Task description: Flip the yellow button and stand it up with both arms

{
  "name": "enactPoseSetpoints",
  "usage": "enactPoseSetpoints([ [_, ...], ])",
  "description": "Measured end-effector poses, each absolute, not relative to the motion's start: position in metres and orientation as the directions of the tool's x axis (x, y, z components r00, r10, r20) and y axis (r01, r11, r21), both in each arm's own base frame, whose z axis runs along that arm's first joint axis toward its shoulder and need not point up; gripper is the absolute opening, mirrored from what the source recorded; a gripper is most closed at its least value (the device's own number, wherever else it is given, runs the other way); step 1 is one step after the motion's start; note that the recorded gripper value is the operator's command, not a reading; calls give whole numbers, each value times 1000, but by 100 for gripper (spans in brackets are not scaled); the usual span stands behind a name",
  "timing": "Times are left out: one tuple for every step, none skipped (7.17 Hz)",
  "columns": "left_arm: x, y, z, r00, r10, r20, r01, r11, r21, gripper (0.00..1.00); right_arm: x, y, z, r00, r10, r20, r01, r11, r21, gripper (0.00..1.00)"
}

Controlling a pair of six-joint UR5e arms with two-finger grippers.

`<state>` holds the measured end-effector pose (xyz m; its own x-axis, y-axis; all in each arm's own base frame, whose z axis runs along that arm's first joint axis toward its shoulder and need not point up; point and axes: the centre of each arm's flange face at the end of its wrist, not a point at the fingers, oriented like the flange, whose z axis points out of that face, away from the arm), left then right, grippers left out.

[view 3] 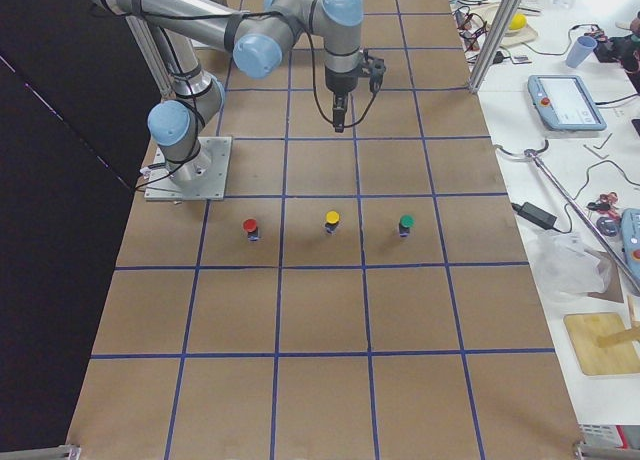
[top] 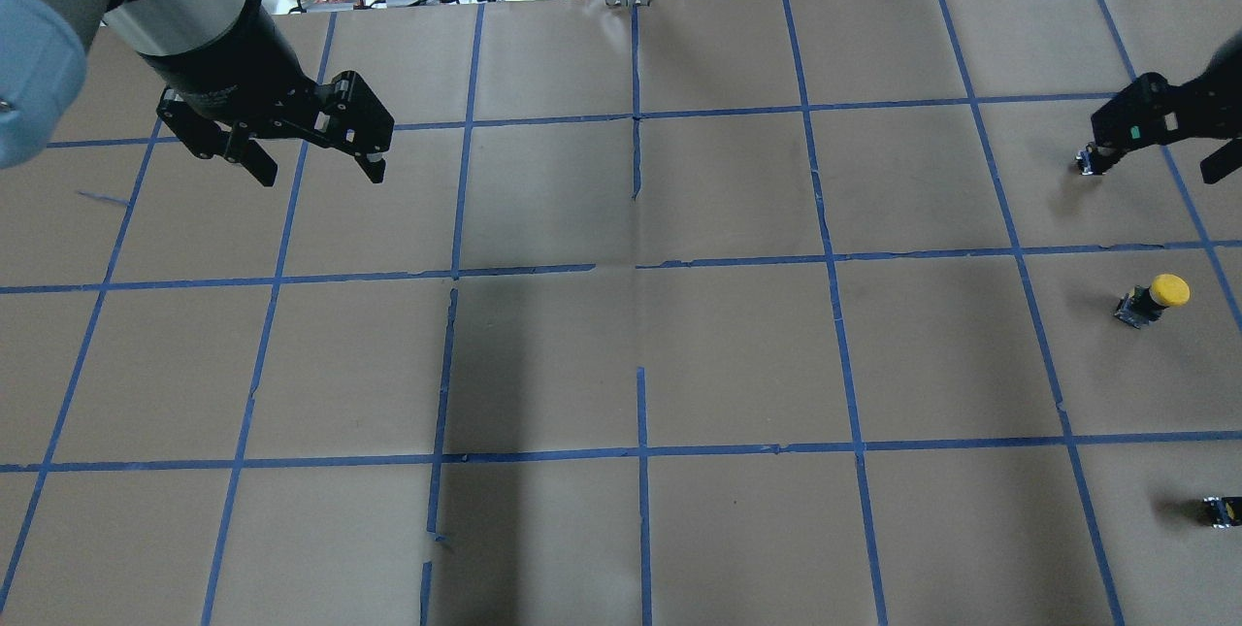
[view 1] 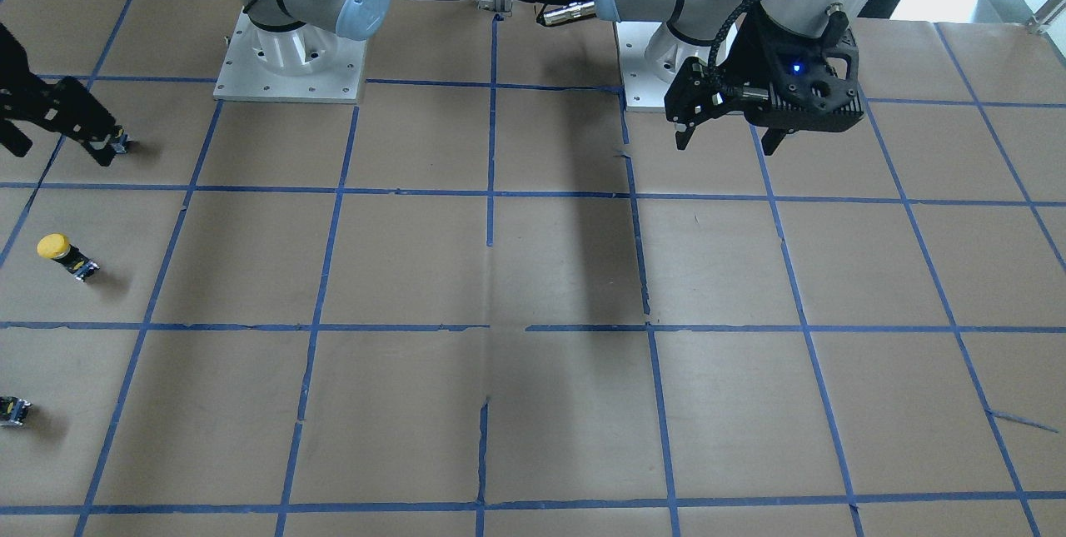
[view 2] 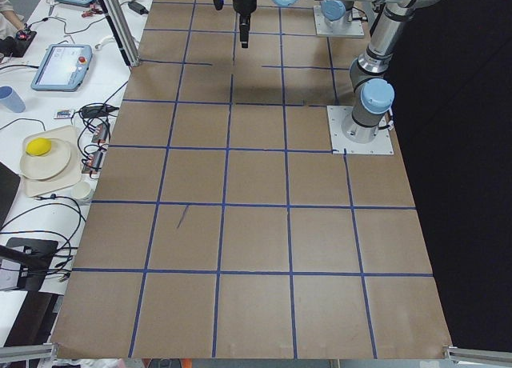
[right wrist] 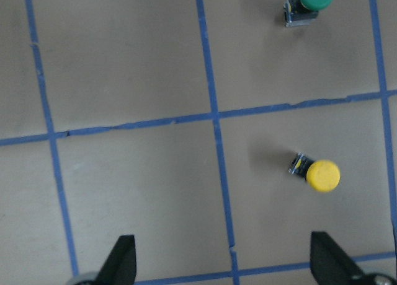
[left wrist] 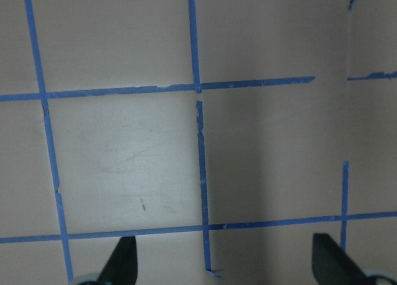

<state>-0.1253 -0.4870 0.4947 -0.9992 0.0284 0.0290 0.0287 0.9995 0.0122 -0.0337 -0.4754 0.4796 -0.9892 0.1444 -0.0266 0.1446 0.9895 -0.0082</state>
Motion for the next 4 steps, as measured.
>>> enactPoseSetpoints([
  [-125,-489,492,-999,26,31,27,1000,17,100,12,-472,505,-988,155,-23,154,988,28,100],
  [-126,-489,493,-999,26,32,27,1000,15,100,57,-465,526,-991,131,-4,131,991,34,100],
  [-127,-490,494,-999,29,31,29,999,14,100,89,-459,532,-996,93,8,93,995,39,100],
  [-128,-490,494,-999,30,30,31,999,14,100,105,-457,527,-998,67,11,67,996,55,100],
])
